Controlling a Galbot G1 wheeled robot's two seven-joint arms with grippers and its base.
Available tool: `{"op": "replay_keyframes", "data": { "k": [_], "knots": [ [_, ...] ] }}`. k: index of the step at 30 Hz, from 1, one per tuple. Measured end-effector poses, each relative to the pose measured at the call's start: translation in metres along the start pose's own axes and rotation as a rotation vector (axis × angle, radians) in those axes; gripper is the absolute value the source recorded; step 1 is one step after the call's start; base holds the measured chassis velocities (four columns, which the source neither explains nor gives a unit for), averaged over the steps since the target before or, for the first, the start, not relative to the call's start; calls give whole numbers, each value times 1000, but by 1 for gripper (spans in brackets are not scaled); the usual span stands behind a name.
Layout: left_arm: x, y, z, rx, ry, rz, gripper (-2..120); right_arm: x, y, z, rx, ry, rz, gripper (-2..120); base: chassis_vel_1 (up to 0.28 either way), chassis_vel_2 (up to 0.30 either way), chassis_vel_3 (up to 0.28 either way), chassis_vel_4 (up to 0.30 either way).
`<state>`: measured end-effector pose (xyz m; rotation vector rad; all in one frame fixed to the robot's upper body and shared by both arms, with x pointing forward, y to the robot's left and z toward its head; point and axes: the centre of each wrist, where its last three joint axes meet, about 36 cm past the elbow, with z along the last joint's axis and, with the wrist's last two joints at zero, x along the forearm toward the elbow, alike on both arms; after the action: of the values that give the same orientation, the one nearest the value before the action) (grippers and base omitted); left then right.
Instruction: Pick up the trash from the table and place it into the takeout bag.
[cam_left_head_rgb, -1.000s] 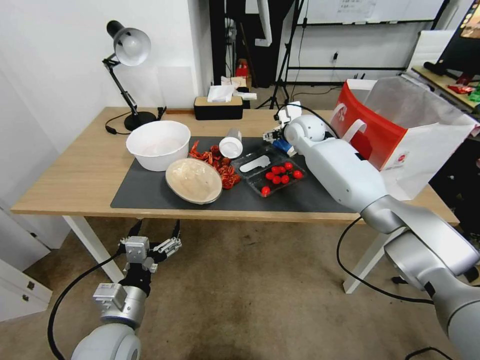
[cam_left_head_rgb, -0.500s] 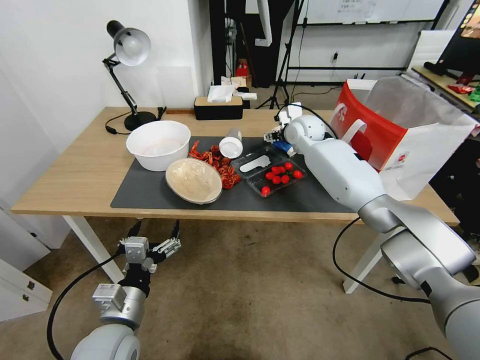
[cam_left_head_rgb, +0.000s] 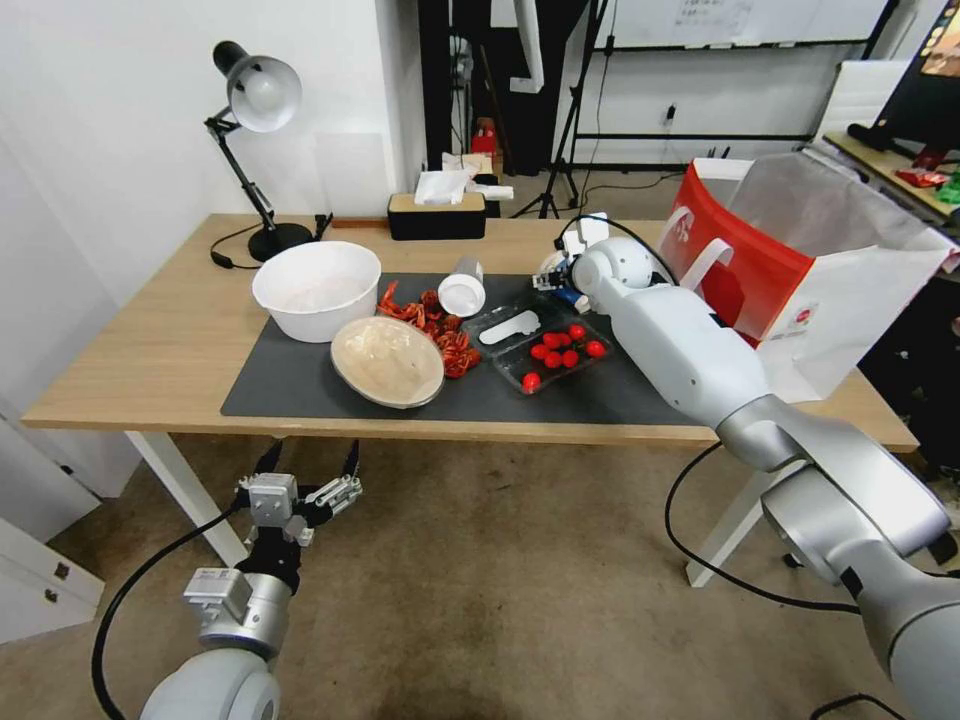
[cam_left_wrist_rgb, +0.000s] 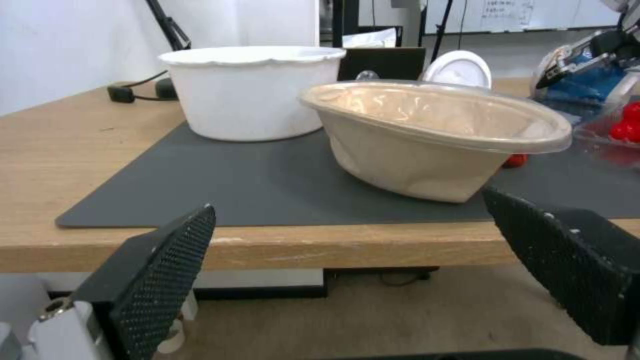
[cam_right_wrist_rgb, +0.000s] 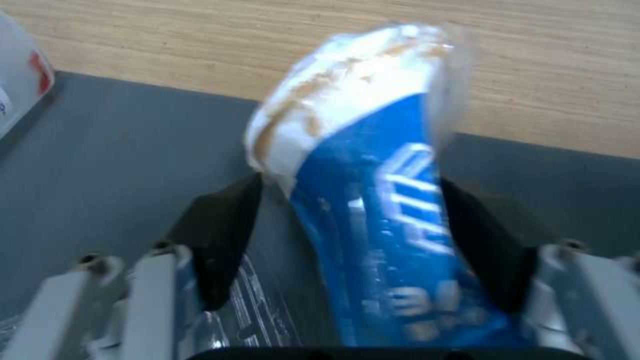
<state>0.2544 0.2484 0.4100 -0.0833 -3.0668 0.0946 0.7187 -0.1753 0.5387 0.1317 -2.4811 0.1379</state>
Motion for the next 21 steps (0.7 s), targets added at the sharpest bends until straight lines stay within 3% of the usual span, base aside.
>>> {"op": "replay_keyframes", "data": {
  "k": [4, 7, 10, 21],
  "knots": [
    [0, 0, 0, 0, -1, 0, 100, 0, 0, 0, -2, 0, 0, 58, 0, 0, 0, 0],
    [0, 0, -1, 0, -3, 0, 100, 3, -2, -2, -7, -6, 2, 39, 0, 0, 0, 0],
    [0, 0, -1, 1, -4, -2, 100, 9, -3, -5, -7, -22, 3, 30, 0, 0, 0, 0],
    [1, -2, -1, -1, -5, -2, 100, 44, -8, -25, 12, -141, 7, 10, 0, 0, 0, 0]
  ]
}}
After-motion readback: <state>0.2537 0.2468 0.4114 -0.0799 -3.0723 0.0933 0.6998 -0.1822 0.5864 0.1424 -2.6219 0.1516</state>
